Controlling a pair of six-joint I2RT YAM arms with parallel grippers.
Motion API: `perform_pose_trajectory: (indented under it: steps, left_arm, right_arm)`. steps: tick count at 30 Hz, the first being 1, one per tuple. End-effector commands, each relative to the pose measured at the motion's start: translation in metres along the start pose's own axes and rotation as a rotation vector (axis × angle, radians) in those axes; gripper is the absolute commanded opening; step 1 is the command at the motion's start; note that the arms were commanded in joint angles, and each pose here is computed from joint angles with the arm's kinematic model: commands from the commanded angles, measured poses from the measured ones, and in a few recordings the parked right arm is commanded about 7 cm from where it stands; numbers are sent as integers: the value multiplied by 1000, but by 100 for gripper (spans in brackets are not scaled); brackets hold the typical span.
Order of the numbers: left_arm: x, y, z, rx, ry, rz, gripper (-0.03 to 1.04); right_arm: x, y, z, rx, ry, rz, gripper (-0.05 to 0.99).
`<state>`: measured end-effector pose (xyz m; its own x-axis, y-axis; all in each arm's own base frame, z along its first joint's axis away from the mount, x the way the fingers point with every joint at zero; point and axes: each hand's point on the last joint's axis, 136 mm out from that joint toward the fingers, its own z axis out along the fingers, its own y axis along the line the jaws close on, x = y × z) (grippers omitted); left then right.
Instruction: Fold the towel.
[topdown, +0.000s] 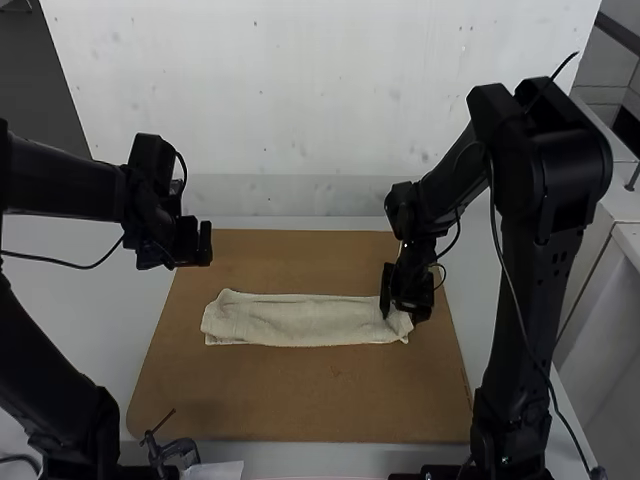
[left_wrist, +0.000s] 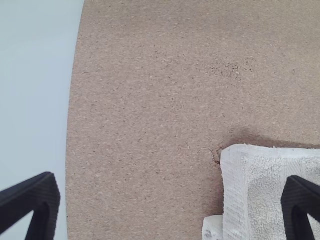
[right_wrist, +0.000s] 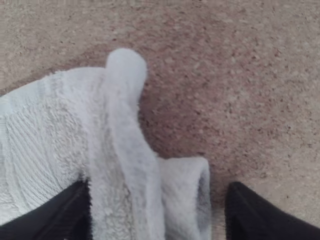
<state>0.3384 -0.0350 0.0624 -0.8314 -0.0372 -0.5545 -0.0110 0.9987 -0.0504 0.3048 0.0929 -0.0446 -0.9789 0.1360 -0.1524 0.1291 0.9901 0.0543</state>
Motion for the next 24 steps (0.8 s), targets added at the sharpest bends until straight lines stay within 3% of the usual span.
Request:
perform_pose_trajectory:
  steps: [1,10,18,24]
  left_arm:
    - [-5,3,-6,3,-28,9,99]
    - [-5,6,-6,1,-30,7,99]
    - [-5,5,-9,2,-34,9,99]
    - [-10,4,-20,7,-68,9,99]
  right_arm:
    - [7,-11,25,67,31,18,40]
    - [6,-11,24,69,30,20,1]
    - [-8,-40,4,74,-10,71,1]
    - [-37,-97,-35,82,-90,153,1]
